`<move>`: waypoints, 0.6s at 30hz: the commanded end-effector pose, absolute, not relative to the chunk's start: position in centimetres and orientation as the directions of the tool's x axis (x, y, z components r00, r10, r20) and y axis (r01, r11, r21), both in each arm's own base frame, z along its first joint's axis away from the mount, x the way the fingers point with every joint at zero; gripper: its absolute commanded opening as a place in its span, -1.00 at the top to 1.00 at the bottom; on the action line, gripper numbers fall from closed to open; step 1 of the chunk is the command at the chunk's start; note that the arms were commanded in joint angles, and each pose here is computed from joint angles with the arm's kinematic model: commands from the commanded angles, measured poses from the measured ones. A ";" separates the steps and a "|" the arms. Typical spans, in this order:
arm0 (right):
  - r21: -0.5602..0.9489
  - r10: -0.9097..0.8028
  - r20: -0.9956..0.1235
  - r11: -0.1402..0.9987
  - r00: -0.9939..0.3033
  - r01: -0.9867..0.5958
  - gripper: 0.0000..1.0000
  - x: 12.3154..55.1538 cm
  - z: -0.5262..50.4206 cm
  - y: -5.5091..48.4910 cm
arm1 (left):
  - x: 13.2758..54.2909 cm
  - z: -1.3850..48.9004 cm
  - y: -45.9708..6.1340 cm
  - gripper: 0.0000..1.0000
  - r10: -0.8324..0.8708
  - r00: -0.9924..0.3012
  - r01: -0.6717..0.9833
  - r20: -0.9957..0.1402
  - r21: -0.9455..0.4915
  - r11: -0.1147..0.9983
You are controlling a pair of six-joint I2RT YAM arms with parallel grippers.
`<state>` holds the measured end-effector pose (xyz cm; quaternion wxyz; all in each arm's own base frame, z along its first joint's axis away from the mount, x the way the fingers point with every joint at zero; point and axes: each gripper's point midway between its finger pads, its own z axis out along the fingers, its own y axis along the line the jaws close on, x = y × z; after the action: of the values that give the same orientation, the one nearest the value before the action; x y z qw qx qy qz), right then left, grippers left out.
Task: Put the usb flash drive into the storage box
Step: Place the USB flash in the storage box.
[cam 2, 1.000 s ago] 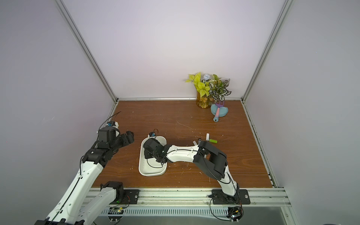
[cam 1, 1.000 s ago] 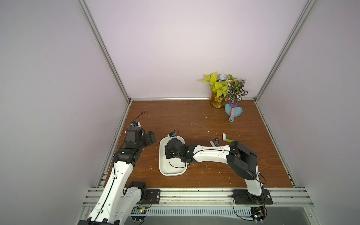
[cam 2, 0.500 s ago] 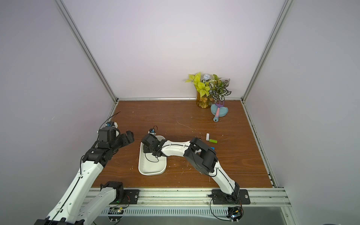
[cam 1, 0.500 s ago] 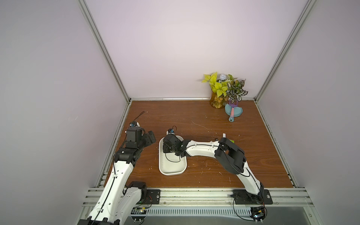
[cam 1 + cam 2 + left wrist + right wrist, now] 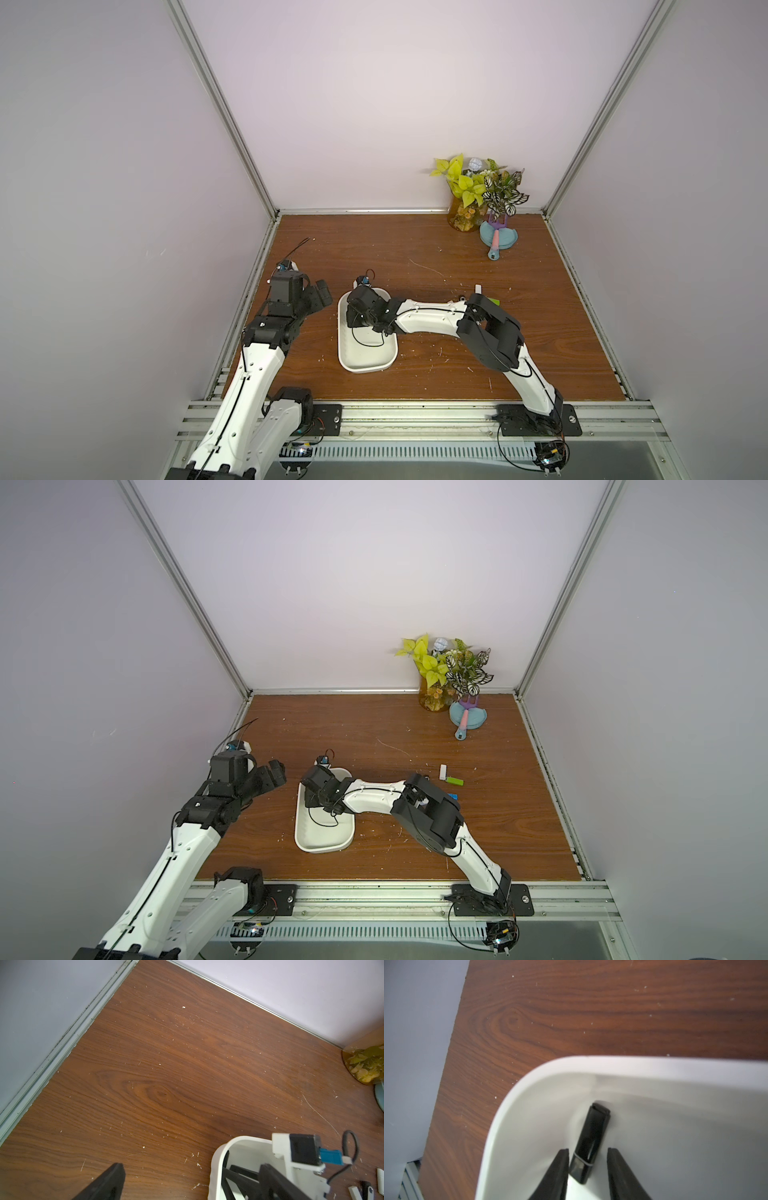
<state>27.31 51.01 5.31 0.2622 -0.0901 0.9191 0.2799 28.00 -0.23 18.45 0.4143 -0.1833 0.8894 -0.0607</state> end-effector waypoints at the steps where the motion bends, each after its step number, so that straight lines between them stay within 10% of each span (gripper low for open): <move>1: 0.487 0.012 -0.654 0.772 -0.756 -0.408 0.26 27.7 13.6 49.7 | 28.0 19.8 -0.2 -1.00 -0.372 -0.564 -0.266 -0.737 -0.264 0.927; 8: 0.350 0.068 -0.831 0.836 -0.553 -0.422 0.25 31.1 22.2 36.7 | 27.7 21.2 -4.7 -0.91 -0.284 -0.581 -0.038 -0.762 -0.323 0.946; 18: 0.366 0.377 -0.755 0.921 -0.537 0.132 0.25 35.6 14.7 7.8 | 24.7 23.5 -18.9 -0.73 -0.135 -0.620 0.344 -0.773 -0.422 0.839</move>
<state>36.78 10.88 17.88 0.4867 0.1279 0.8512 0.1487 26.07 -13.67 21.23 0.4187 0.0249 0.8783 -0.2293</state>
